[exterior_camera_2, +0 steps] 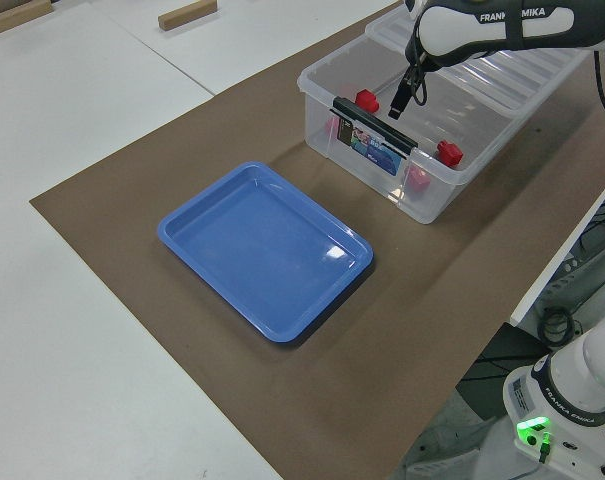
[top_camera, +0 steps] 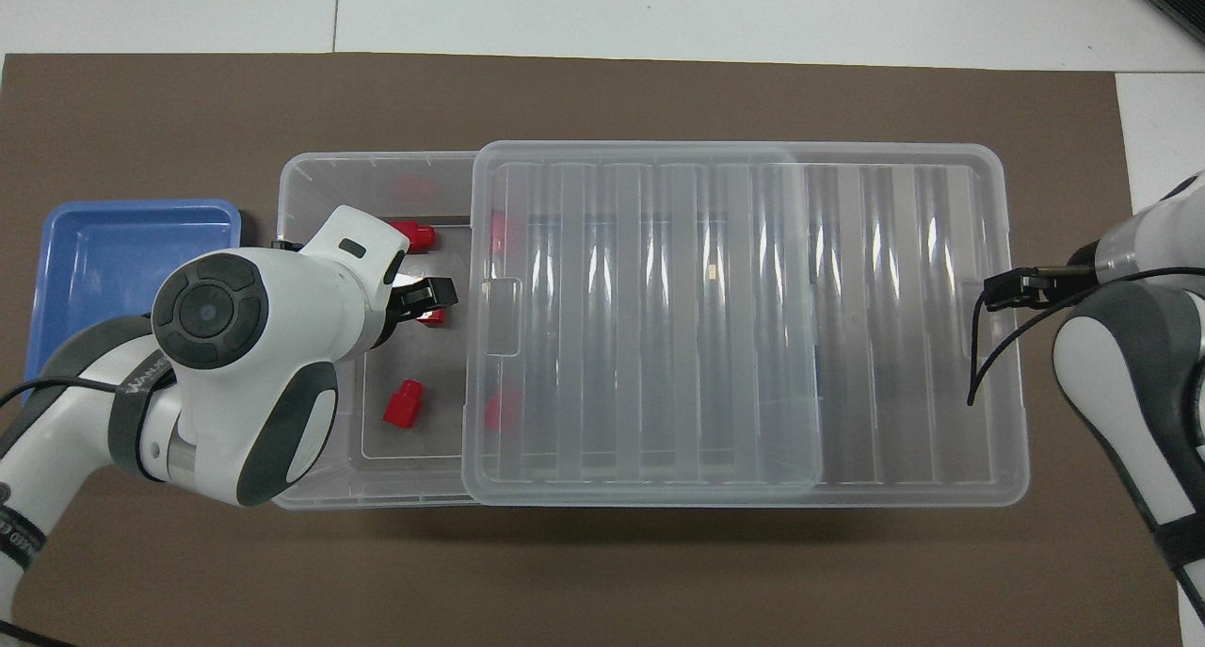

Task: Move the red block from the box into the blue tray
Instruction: 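Reach the left gripper into the box toward a red block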

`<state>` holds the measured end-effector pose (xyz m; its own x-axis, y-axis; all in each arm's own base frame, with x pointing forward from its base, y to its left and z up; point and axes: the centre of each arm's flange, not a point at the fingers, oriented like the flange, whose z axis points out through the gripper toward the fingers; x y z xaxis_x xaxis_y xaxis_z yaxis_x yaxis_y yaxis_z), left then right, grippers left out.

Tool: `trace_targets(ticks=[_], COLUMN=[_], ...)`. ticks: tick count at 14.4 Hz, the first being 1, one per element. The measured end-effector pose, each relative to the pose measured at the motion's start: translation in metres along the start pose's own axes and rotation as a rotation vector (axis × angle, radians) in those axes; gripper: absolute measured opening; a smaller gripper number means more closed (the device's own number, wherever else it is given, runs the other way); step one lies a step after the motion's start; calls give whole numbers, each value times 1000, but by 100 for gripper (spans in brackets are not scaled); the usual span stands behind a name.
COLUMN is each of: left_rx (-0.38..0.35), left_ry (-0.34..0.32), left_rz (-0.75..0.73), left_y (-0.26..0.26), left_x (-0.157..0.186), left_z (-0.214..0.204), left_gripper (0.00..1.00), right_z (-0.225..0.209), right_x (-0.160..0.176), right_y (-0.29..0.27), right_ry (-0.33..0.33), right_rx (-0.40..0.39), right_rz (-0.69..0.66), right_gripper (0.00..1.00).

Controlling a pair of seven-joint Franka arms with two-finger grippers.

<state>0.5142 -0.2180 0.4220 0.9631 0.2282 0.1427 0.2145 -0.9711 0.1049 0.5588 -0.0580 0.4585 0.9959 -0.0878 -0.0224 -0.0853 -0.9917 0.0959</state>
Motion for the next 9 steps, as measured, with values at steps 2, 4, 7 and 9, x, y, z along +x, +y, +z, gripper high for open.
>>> trace_targets(ticks=[2, 4, 7, 9], left_rx=[-8, -10, -14, -11], left_ry=[12, 14, 18, 14], left_rz=[0, 0, 5, 11], left_y=[0, 0, 4, 7], left_x=[0, 0, 1, 0], left_z=[8, 20, 43, 60], left_gripper=[100, 100, 100, 100], right_z=[0, -1, -3, -4], right_x=[0, -1, -3, -4], right_y=[4, 6, 10, 11], right_ry=[-2, -2, -8, -10], right_rx=[-3, -6, -14, -19], right_rz=[3, 4, 6, 5], right_gripper=[100, 100, 100, 100])
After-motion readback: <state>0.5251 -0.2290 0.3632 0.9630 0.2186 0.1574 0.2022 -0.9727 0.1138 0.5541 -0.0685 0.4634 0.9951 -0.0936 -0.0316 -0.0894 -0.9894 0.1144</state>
